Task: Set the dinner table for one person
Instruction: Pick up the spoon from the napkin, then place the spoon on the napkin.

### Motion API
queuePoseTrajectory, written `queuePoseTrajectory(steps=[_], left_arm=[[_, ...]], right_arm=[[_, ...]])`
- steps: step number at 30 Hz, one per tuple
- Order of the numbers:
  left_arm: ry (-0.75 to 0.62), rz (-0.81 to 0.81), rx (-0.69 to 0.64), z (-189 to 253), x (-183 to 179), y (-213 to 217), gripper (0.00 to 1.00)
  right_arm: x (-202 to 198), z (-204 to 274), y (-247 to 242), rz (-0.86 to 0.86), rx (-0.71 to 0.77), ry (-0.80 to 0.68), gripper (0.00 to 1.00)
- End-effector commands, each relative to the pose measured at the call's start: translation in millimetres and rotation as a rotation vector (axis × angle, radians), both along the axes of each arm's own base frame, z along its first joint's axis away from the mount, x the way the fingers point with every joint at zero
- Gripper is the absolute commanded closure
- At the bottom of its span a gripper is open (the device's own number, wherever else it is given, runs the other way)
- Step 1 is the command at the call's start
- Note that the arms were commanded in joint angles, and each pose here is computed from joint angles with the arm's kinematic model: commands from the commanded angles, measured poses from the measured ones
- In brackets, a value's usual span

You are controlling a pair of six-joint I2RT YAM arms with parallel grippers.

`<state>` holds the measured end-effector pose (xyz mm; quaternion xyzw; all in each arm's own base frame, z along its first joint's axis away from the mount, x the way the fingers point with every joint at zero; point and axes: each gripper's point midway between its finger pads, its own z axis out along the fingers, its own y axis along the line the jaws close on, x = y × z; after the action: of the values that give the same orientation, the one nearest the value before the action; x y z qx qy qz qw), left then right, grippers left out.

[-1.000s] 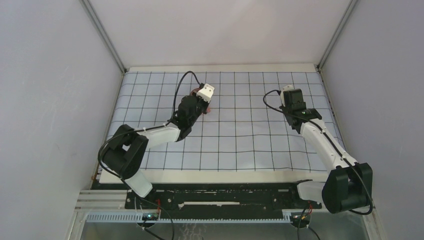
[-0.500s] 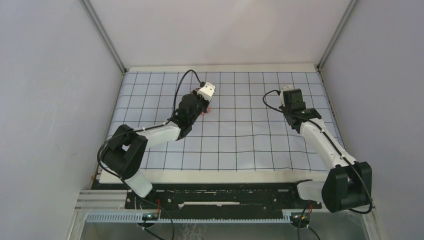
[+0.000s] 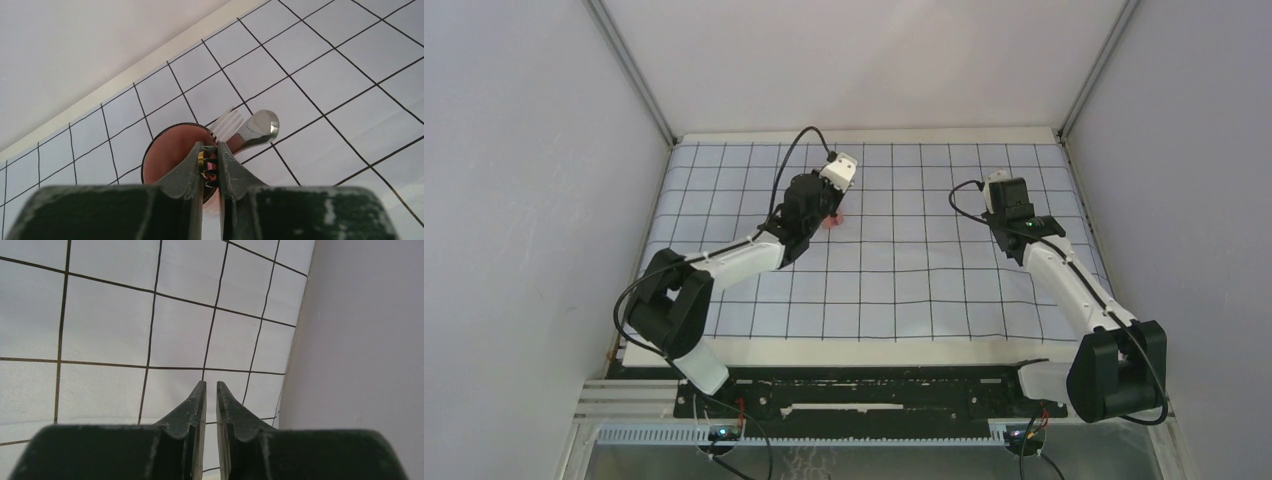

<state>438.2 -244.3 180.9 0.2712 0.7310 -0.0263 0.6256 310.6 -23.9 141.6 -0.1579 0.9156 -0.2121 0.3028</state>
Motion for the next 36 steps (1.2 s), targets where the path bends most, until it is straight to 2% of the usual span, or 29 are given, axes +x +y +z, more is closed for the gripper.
queuePoseTrajectory(steps=[1,9,25,30,36], left_arm=[[-0.181,0.105,-0.049,96,22,33,1.0],[-0.237,0.158,-0.061,148,24,59,1.0],[-0.191,0.114,-0.108,142,15,45,1.0],[-0.182,0.103,-0.133,154,12,41,1.0],[-0.22,0.116,-0.172,190,8,46,1.0]], right_arm=[[16,17,5,-0.006,0.02,-0.076,0.8],[17,14,7,0.001,0.018,-0.07,0.81],[16,13,9,0.005,0.013,-0.063,0.82],[17,13,9,0.009,0.008,-0.064,0.82],[18,12,10,0.011,0.009,-0.06,0.82]])
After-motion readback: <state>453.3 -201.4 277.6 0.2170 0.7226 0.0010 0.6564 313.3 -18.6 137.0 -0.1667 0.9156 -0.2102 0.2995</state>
